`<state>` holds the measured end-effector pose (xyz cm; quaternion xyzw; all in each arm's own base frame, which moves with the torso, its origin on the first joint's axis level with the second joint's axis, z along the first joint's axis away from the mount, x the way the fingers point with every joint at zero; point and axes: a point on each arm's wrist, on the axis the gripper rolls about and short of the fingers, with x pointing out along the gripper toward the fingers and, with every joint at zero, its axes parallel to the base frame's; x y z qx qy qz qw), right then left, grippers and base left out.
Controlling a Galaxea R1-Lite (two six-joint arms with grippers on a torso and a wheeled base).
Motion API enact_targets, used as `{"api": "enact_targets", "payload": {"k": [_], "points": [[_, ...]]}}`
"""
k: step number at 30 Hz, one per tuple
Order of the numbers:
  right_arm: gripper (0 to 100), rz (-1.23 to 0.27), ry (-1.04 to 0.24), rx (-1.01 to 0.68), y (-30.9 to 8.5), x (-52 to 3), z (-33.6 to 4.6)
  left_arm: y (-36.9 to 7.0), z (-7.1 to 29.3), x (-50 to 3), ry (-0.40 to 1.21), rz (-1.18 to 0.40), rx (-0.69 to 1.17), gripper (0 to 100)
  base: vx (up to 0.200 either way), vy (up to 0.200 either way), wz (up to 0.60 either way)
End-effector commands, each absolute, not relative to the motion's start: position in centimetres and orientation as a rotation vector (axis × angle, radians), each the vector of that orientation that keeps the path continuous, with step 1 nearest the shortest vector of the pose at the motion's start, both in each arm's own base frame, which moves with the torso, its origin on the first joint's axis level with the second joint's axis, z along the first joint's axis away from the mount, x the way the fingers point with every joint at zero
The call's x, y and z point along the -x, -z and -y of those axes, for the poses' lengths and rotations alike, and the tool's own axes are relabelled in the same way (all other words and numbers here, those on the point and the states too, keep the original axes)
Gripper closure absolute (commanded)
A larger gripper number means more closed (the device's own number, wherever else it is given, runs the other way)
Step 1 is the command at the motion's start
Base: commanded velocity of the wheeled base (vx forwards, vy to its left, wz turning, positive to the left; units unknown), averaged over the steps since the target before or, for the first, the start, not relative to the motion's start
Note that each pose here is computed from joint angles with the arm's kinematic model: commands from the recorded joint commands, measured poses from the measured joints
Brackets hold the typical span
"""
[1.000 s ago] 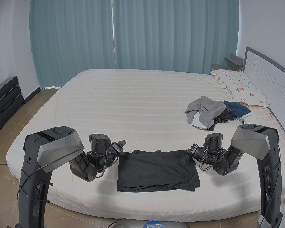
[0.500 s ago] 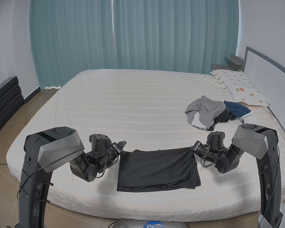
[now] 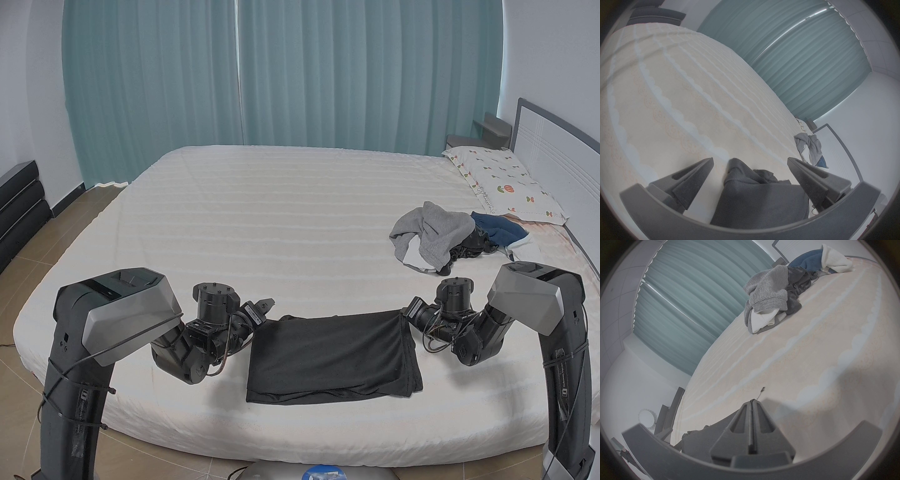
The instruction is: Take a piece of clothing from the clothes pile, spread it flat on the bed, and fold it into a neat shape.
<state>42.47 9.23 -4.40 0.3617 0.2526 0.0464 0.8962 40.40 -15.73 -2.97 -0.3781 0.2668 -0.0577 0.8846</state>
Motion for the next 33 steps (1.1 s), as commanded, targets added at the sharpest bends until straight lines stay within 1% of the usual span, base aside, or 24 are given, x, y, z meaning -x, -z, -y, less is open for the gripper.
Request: {"api": "enact_targets", "payload": {"k": [1, 9, 10, 20, 33], "points": [[100, -0.527, -0.096, -0.749, 4.5, -42.4, -9.2, 3.3, 16.3, -40.1, 0.131, -0.566, 0.771, 0, 0.000, 0.000, 0.00], [100, -0.528, -0.095, -0.749, 4.5, -42.4, -9.2, 3.5, 16.6, -39.8, 0.134, -0.575, 0.762, 0, 0.000, 0.000, 0.00], [100, -0.528, -0.095, -0.749, 4.5, -42.4, -9.2, 3.5, 16.5, -39.8, 0.129, -0.572, 0.760, 100, 0.000, 0.000, 0.00], [100, -0.525, -0.096, -0.751, 4.4, -42.4, -9.2, 4.2, 16.6, -39.9, 0.089, -0.553, 0.715, 100, 0.000, 0.000, 0.00], [100, -0.481, -0.116, -0.756, 4.1, -42.6, -9.3, 4.4, 16.6, -40.4, 0.061, -0.516, 0.714, 100, 0.000, 0.000, 0.00]]}}
